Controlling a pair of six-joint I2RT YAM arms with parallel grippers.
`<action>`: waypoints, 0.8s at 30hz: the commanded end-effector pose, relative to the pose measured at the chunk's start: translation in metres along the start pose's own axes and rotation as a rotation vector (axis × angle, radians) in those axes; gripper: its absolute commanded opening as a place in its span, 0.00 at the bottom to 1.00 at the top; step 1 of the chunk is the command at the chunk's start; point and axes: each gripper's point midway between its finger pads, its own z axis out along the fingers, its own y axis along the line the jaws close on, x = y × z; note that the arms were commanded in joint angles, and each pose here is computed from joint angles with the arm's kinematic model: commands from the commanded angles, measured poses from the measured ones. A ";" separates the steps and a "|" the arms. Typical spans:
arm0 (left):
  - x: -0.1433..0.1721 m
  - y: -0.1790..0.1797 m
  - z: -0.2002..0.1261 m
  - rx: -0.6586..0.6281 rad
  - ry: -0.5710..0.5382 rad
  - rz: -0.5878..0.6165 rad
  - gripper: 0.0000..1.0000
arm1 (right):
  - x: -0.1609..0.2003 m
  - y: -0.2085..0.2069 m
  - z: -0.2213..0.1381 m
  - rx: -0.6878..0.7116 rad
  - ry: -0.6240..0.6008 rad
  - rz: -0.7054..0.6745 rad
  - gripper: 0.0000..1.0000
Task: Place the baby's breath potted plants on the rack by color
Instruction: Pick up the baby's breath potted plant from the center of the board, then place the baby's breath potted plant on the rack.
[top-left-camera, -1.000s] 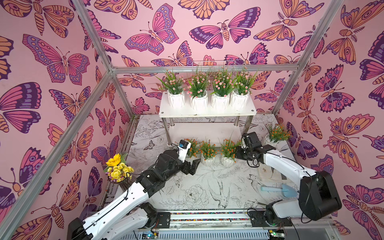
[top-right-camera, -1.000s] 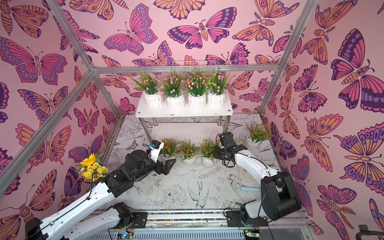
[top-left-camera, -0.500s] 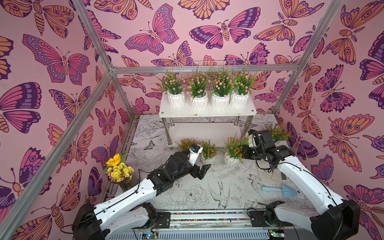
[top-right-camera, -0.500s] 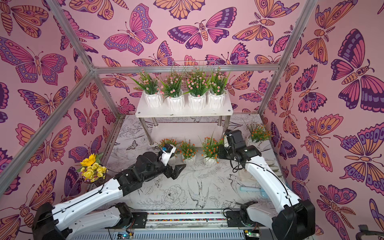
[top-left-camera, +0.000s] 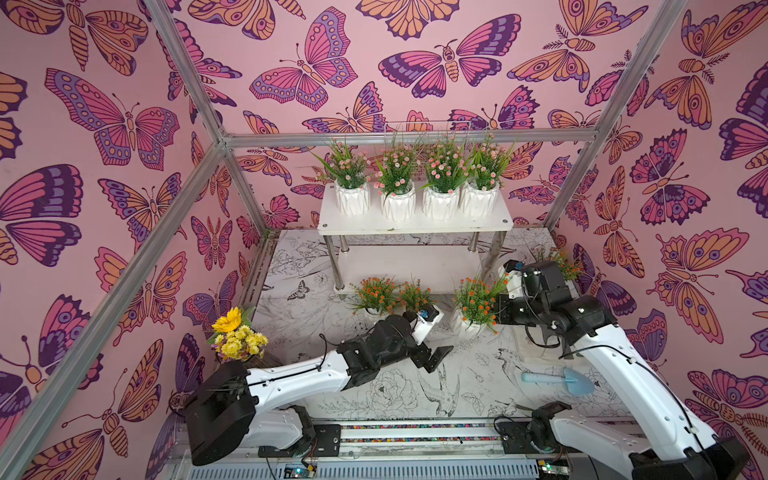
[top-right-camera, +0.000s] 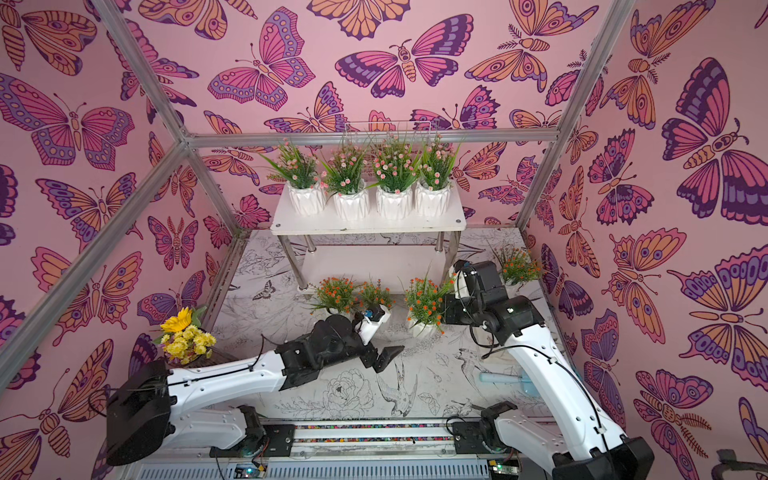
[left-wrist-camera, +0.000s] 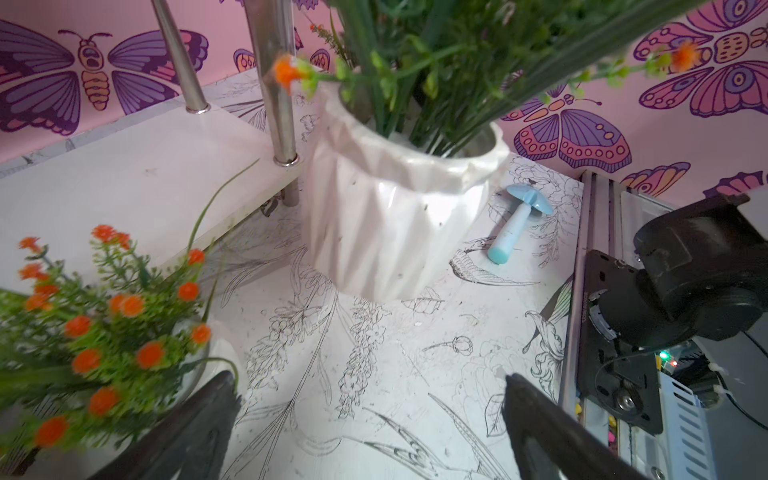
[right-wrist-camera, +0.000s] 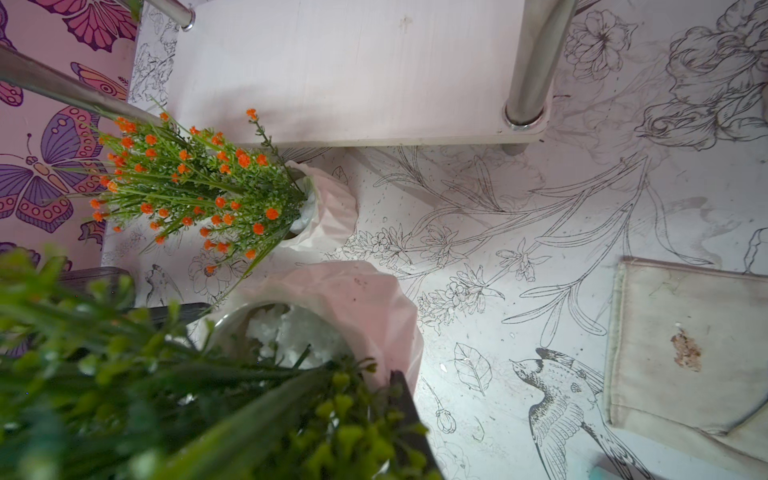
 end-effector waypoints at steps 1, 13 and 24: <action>-0.030 -0.008 0.008 -0.008 -0.129 0.056 1.00 | -0.008 0.020 -0.014 -0.087 -0.038 -0.011 0.00; -0.048 -0.016 0.036 -0.068 -0.231 0.116 1.00 | 0.002 0.028 -0.013 -0.157 -0.017 0.014 0.00; -0.051 -0.014 0.053 -0.112 -0.266 0.144 1.00 | 0.007 0.039 -0.010 -0.235 0.005 0.032 0.00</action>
